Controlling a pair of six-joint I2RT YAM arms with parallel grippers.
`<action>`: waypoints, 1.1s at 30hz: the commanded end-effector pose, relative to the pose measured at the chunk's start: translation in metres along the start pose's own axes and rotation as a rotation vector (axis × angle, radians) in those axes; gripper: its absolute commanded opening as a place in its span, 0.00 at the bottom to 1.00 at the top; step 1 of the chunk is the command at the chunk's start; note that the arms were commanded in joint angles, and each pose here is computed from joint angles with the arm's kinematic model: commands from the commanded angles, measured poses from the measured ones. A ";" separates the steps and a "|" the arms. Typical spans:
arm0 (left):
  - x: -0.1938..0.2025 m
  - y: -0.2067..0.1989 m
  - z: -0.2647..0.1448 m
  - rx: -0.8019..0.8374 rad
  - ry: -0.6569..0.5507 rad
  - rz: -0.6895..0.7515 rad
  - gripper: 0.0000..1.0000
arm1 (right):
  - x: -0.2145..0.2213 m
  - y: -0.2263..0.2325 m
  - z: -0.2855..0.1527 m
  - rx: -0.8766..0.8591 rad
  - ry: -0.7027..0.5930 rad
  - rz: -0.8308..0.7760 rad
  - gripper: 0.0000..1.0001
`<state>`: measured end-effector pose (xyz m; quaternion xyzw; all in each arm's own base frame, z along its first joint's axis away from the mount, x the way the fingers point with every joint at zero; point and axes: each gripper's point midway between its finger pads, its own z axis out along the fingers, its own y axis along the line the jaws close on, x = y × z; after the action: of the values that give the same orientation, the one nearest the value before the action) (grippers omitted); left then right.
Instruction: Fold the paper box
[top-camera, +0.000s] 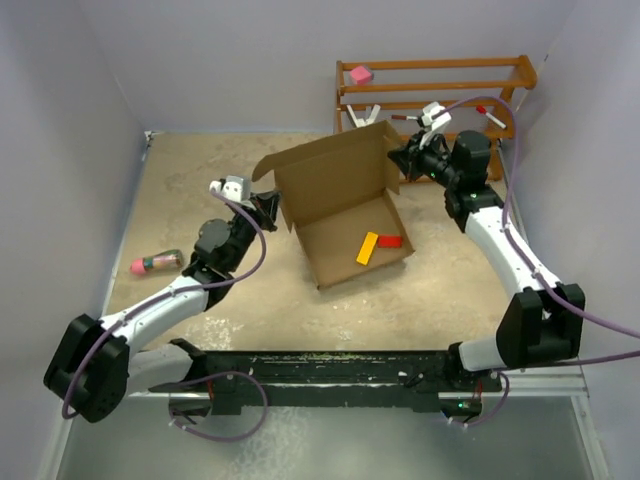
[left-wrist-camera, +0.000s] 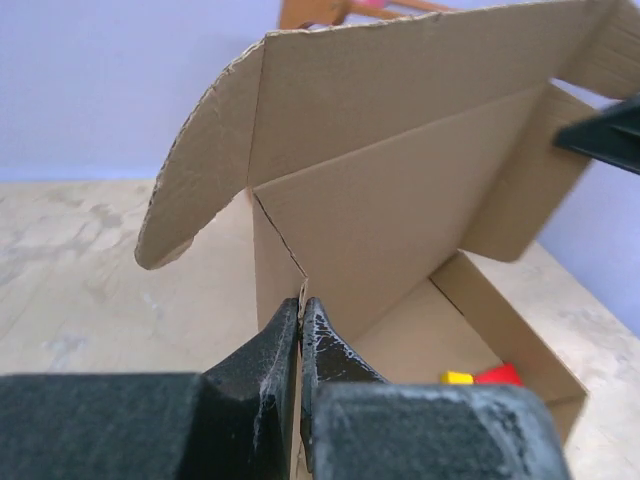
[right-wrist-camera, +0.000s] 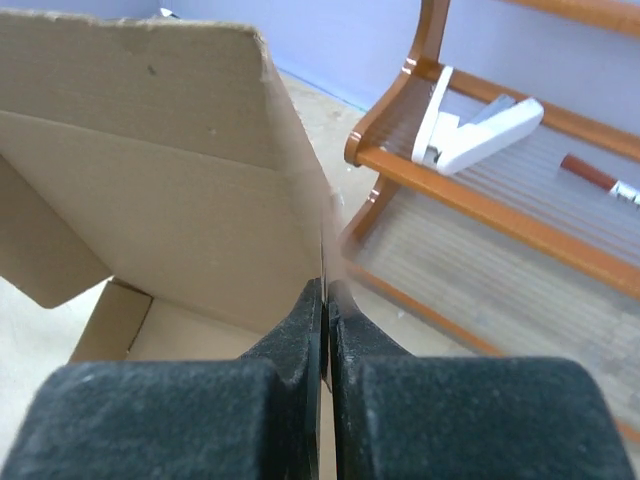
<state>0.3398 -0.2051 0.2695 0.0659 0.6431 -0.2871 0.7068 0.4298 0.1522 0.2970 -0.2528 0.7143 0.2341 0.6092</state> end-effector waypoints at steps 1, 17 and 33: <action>-0.006 0.022 0.003 -0.216 -0.070 -0.014 0.04 | 0.005 0.013 0.002 0.049 -0.090 0.098 0.00; 0.038 0.000 0.026 -0.303 0.072 -0.033 0.04 | 0.033 0.016 0.007 0.112 -0.175 0.380 0.00; 0.087 -0.018 -0.032 -0.340 0.129 -0.072 0.04 | 0.098 0.048 -0.027 0.100 0.018 0.398 0.00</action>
<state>0.3214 -0.2256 0.2139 -0.0723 0.7049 -0.1875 0.6803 0.3896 0.1463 0.2186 -0.0541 0.7477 0.2857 0.5969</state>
